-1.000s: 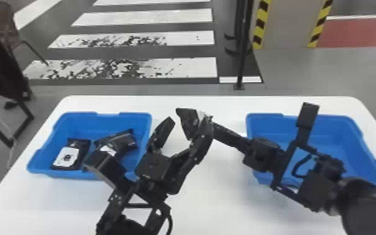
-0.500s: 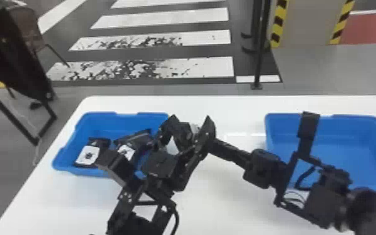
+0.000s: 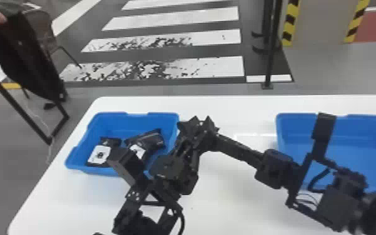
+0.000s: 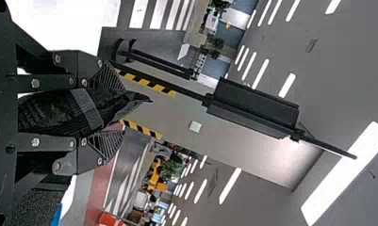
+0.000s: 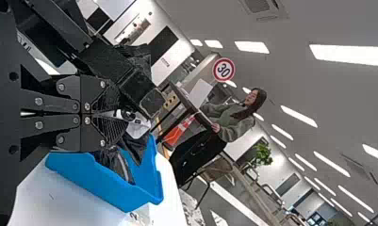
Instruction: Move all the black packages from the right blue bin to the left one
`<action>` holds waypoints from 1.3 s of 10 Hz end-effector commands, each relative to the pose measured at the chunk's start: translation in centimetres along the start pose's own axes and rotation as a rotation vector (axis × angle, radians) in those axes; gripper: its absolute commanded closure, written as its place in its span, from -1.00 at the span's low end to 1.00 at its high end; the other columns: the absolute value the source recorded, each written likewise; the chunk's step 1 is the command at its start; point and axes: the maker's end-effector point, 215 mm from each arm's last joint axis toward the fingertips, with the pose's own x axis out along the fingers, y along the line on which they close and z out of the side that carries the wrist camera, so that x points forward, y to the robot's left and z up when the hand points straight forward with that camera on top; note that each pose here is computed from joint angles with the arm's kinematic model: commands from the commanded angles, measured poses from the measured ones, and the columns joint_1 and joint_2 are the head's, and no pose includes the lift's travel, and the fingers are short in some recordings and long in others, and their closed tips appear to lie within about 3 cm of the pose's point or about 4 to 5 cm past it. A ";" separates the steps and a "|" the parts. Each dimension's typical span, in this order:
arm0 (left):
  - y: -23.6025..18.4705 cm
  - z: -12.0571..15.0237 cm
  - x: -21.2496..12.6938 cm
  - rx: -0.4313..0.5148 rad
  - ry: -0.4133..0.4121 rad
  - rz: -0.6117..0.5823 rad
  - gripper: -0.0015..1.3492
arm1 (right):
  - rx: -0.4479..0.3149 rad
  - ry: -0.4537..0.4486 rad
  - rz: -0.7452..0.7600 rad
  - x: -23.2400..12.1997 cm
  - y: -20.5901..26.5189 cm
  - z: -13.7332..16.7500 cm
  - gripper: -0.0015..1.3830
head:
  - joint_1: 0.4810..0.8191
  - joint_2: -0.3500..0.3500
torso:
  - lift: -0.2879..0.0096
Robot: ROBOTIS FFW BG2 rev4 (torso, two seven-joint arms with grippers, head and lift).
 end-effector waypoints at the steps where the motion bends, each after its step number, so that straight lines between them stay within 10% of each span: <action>1: -0.3 0.4 0.0 -0.001 -0.012 -0.005 0.79 | 0.003 -0.009 0.004 0.1 0.1 0.2 0.72 | 0.27 0.56 | -0.21; 5: 9.3 4.1 -0.6 0.152 -0.130 0.189 0.79 | 0.058 -0.056 0.016 -0.2 -0.9 0.5 0.49 | 0.27 0.66 | -0.21; 8: 23.5 5.8 -3.1 0.557 -0.134 0.495 0.79 | 0.058 -0.064 0.017 -0.5 -1.2 0.5 0.46 | 0.27 1.00 | -0.21; 9: 24.2 6.2 -3.1 0.625 -0.159 0.522 0.63 | 0.047 -0.078 0.013 -0.6 -1.4 0.9 0.44 | 0.27 1.00 | -0.21; 11: 22.0 6.9 -3.1 0.514 -0.248 0.487 -0.84 | -0.053 -0.122 -0.042 -2.3 -3.6 2.7 -0.47 | 0.27 1.00 | -0.21; 13: 17.1 9.0 -3.5 0.452 -0.343 0.378 -0.78 | -0.234 -0.166 -0.158 -5.3 -6.3 5.7 -0.89 | 0.27 1.00 | -0.21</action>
